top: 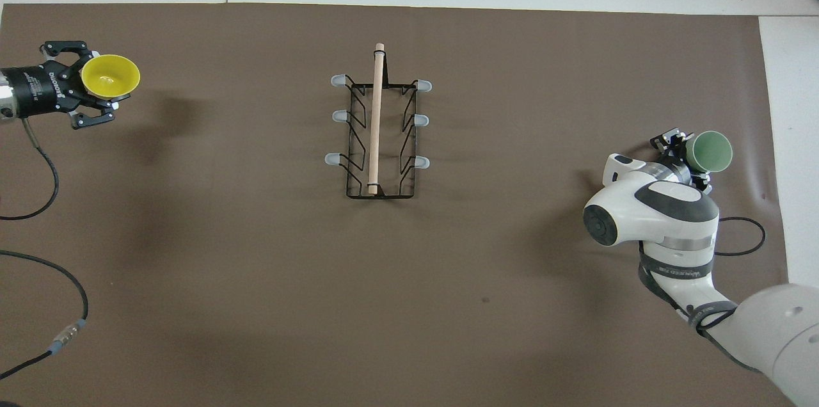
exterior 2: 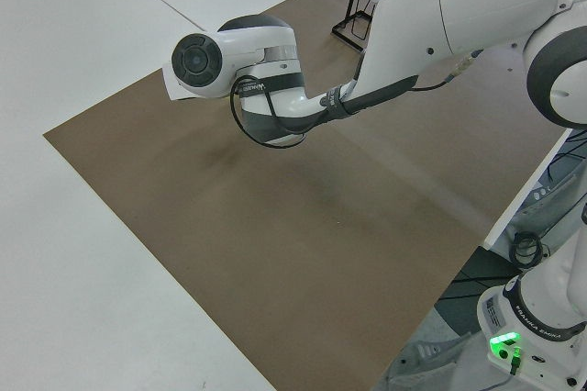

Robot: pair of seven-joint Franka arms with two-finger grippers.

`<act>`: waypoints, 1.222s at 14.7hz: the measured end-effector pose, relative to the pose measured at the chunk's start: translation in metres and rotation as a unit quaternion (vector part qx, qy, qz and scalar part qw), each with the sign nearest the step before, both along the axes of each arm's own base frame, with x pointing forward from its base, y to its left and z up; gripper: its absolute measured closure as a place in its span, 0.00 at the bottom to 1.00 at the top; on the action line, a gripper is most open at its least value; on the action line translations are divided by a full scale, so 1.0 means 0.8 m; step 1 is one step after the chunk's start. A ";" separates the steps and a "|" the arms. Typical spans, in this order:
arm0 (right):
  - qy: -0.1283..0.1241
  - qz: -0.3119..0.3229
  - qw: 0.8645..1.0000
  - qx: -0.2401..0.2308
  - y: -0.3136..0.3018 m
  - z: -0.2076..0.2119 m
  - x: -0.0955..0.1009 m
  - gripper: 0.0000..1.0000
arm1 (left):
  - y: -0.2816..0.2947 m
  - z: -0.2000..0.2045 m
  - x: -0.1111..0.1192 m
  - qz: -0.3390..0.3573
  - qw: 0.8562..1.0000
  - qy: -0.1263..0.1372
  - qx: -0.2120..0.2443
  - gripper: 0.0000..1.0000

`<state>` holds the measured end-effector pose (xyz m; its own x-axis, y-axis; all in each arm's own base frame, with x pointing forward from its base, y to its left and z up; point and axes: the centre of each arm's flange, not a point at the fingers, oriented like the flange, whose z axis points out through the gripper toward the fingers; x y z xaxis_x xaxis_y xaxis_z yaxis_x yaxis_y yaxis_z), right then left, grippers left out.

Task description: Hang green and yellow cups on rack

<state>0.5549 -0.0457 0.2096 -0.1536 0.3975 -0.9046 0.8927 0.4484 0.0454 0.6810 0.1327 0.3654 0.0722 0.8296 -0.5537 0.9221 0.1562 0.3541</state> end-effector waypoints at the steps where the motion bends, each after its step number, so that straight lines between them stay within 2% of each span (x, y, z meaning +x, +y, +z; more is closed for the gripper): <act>1: -0.001 0.000 1.000 0.000 -0.001 0.000 0.000 0.33 | -0.006 0.014 0.002 -0.014 1.000 -0.006 0.020 0.34; 5: -0.002 0.000 1.000 0.003 -0.001 0.002 0.001 0.33 | -0.035 0.090 0.003 -0.051 0.994 -0.050 0.087 0.34; 6: -0.004 -0.002 1.000 0.018 -0.002 0.005 0.003 0.33 | -0.041 0.108 0.000 -0.062 0.991 -0.056 0.100 0.34; 8: 0.002 -0.014 0.995 0.099 -0.019 0.032 0.010 0.33 | -0.053 0.146 -0.007 -0.086 0.985 -0.073 0.127 0.34; 10: 0.005 0.013 0.984 0.175 -0.047 0.067 0.010 0.33 | -0.071 0.185 -0.018 -0.119 0.977 -0.091 0.152 0.34; 12: -0.003 0.026 0.980 0.197 -0.060 0.086 0.005 0.33 | -0.099 0.213 -0.028 -0.161 0.966 -0.107 0.174 0.34; 15: -0.017 0.014 0.975 0.222 -0.040 0.101 0.005 0.33 | -0.130 0.236 -0.043 -0.216 0.947 -0.135 0.197 0.34; 18: -0.020 0.003 0.971 0.240 -0.020 0.112 0.009 0.33 | -0.153 0.253 -0.070 -0.296 0.909 -0.167 0.242 0.34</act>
